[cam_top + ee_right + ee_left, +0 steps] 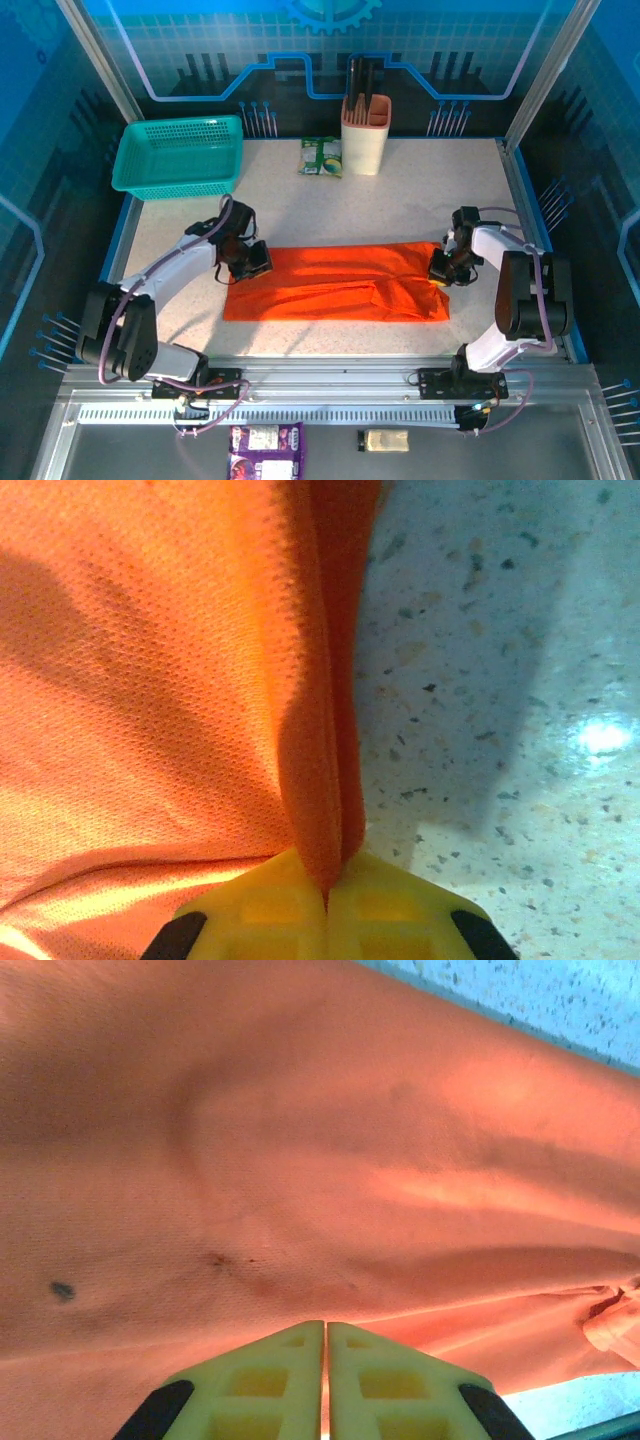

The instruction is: Fold the inside-out t-shirt

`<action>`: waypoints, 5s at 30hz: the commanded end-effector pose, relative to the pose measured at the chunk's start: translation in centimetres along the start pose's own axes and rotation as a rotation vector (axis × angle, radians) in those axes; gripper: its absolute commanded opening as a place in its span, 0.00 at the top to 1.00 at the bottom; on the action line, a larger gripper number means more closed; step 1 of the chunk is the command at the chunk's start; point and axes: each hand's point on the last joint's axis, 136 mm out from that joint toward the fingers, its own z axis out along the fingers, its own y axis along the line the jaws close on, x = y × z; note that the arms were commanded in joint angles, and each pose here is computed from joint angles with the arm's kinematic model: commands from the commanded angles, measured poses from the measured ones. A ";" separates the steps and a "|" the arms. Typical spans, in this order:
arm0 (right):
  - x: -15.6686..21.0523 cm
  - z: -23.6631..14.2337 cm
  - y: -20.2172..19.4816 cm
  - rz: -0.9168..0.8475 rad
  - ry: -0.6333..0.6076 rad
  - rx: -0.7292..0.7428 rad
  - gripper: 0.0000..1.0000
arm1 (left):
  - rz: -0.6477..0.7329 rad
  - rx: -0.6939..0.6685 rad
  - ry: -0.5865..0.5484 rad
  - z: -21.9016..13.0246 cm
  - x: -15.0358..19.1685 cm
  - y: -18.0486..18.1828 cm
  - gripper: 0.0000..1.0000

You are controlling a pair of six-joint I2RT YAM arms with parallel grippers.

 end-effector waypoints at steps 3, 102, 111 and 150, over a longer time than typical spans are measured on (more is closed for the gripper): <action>-2.4 -3.2 -2.5 0.016 -0.063 0.137 1.00 | -0.045 -0.077 -0.039 -1.7 -0.1 3.7 0.90; 11.3 -4.0 35.0 -0.533 0.050 -0.160 0.55 | -0.049 0.033 0.085 3.9 4.0 1.8 1.00; 8.4 -3.3 31.6 -0.515 0.044 -0.135 0.54 | 0.034 0.148 0.042 -1.1 4.2 -3.1 0.97; 0.4 -3.4 35.2 -0.477 0.080 -0.565 0.39 | 0.124 0.102 0.109 1.5 8.3 -6.6 0.98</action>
